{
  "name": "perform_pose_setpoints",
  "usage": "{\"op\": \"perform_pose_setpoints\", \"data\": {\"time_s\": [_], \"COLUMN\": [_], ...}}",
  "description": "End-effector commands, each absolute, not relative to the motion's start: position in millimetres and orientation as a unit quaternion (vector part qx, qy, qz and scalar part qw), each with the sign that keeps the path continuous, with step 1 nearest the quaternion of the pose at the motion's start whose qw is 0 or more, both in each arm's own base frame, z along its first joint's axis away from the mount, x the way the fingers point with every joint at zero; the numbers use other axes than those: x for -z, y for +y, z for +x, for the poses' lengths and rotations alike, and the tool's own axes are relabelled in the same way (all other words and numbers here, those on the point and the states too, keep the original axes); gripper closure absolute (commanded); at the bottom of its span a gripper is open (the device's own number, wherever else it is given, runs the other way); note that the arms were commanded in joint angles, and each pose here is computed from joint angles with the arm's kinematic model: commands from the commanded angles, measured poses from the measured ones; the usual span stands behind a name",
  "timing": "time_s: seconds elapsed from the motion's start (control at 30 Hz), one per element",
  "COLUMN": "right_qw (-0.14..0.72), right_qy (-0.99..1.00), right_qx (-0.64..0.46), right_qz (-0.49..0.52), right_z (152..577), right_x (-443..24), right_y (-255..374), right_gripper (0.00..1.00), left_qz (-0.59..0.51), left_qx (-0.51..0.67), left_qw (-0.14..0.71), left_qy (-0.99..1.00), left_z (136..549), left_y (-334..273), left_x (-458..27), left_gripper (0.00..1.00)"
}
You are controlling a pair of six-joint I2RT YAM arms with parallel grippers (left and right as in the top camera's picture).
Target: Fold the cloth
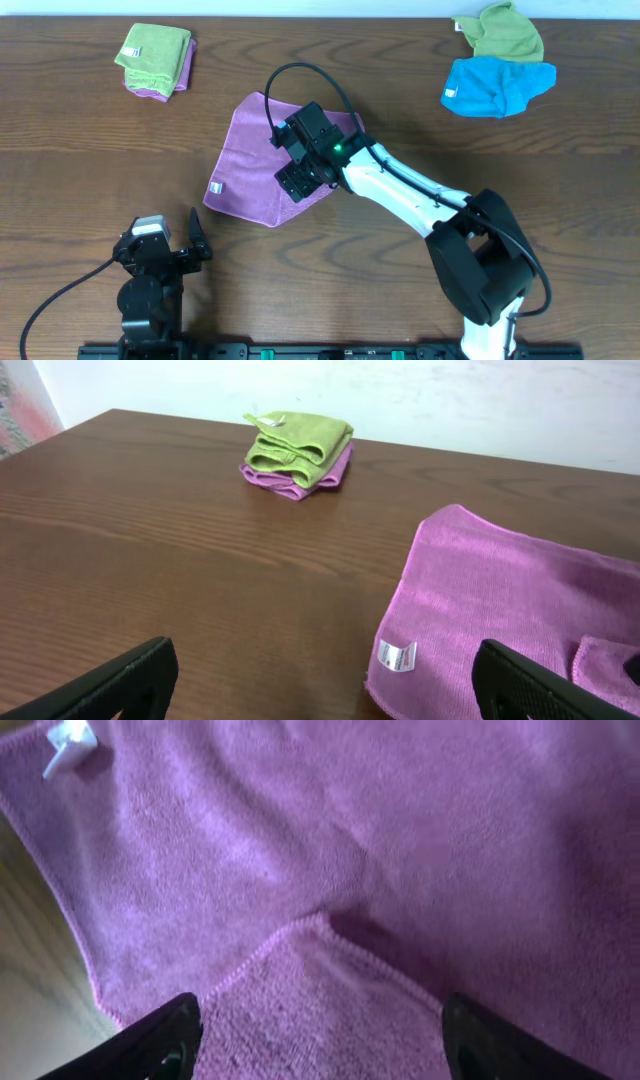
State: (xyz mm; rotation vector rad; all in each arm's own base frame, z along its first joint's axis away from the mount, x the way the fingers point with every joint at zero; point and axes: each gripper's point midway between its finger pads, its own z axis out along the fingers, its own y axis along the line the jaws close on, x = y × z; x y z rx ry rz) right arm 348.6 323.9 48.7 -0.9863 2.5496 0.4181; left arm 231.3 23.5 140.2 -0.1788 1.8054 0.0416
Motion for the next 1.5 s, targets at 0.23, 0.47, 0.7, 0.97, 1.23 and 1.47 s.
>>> {"op": "perform_pose_setpoints", "data": {"time_s": [0.23,0.47,0.7,0.97,1.23,1.47], "right_qw": [0.179,0.183,0.167,0.179,0.194,0.234], "right_qy": [0.904,0.905,0.910,0.916,0.917,0.914], "right_qx": [-0.151,-0.154,-0.148,-0.130,-0.137,-0.116], "right_qz": [-0.357,-0.352,-0.348,-0.335,-0.320,-0.312], "right_z": [342,342,341,349,360,379], "right_x": [-28,-28,-9,-7,-25,-33], "right_y": [342,345,344,339,347,347], "right_gripper": [0.33,0.52,0.58,0.94,0.31,0.37], "left_qz": [-0.082,-0.081,-0.082,-0.081,-0.082,-0.082], "left_qx": [-0.028,-0.028,-0.028,-0.028,-0.028,-0.028], "left_qw": [0.604,0.604,0.604,0.604,0.604,0.604], "left_qy": [0.792,0.792,0.792,0.792,0.792,0.792], "left_z": [231,231,231,231,231,231], "left_y": [27,27,27,27,27,27], "left_x": [-127,-127,-127,-127,-127,-127], "left_gripper": [0.05,0.05,0.05,0.05,0.05,0.05]}}
